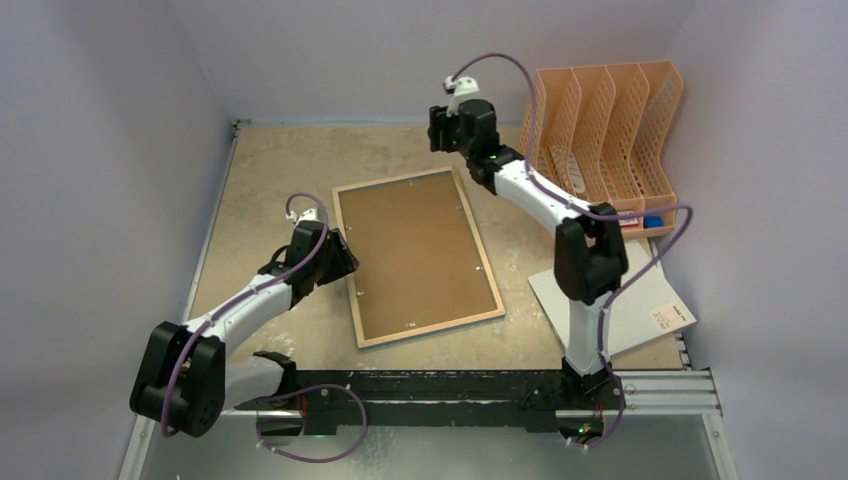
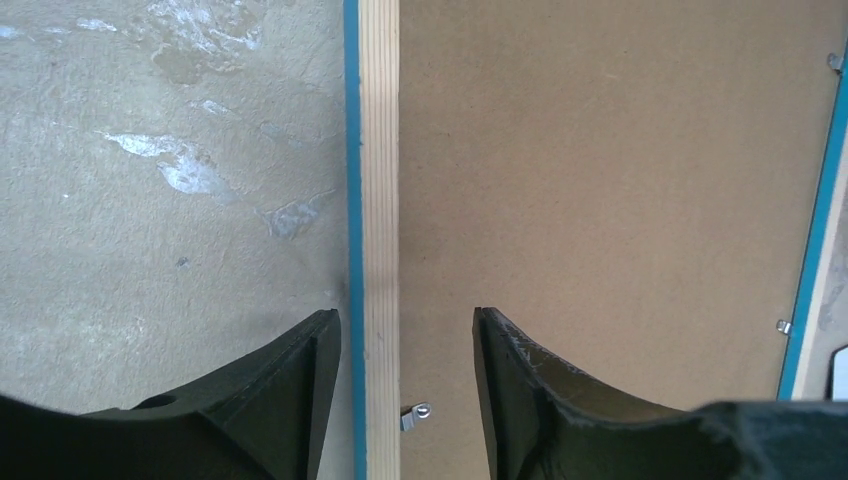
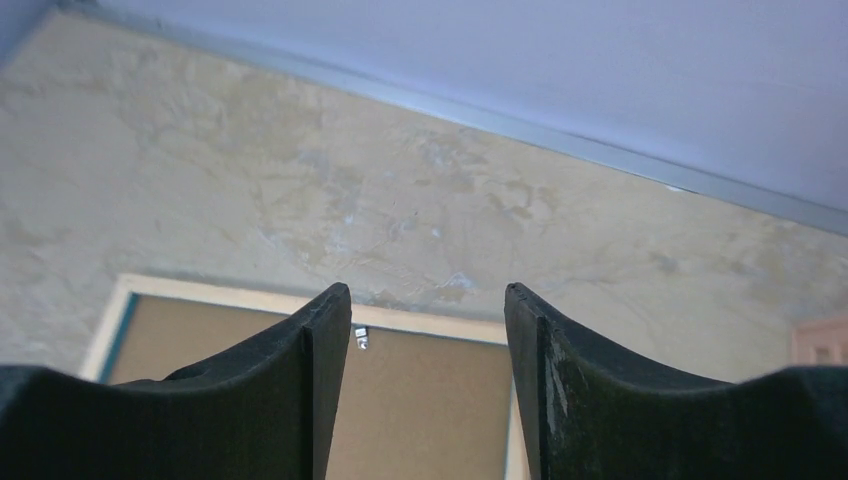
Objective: Put the photo into the frame
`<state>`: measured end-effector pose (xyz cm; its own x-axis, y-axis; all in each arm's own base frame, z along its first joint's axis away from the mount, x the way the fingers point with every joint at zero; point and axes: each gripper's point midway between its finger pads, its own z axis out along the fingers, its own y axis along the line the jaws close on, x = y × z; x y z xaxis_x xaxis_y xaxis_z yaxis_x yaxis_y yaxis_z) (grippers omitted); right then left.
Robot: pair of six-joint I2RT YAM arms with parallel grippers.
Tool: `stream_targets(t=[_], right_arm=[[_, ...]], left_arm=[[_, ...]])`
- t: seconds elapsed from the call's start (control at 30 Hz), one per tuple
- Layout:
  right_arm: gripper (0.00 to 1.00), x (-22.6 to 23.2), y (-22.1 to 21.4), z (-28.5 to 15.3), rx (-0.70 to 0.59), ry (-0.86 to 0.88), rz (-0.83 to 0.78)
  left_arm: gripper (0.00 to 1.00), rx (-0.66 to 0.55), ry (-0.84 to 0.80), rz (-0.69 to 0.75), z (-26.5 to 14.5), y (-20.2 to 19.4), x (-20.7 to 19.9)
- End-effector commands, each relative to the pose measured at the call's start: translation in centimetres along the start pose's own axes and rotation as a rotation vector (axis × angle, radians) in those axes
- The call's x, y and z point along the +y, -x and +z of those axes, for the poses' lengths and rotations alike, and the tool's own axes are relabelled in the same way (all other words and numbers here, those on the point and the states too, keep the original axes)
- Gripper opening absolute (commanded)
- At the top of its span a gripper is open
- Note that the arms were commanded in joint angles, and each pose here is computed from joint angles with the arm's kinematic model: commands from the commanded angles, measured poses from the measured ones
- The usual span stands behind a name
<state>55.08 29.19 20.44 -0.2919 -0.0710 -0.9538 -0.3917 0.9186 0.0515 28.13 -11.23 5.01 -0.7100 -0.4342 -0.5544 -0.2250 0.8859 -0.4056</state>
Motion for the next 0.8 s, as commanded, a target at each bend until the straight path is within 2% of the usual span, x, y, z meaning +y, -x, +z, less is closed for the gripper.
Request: stream_targets(t=[0.0, 0.2, 0.37, 0.57, 0.77], right_arm=[[0.61, -2.5, -1.9, -3.7, 0.07, -0.093, 0.193], [0.64, -5.0, -10.0, -9.0, 0.254, -0.251, 0.326], [0.66, -4.4, -15.6, -12.6, 0.368, -0.246, 0.397], [0.68, -2.7, -18.3, -15.1, 0.424, -0.168, 0.458], [0.6, -0.4, -19.8, -15.9, 0.448, -0.036, 0.495]], left_arm=[[0.55, -0.031, 0.001, 0.0, -1.1, 1.0, 0.0], [0.6, -0.034, 0.001, -0.021, -0.6, 0.6, 0.2], [0.68, -0.035, 0.007, -0.008, 0.2, 0.7, 0.2], [0.71, -0.026, 0.007, -0.004, 1.2, 0.7, 0.1], [0.71, -0.017, -0.035, -0.023, 2.1, 0.8, -1.0]])
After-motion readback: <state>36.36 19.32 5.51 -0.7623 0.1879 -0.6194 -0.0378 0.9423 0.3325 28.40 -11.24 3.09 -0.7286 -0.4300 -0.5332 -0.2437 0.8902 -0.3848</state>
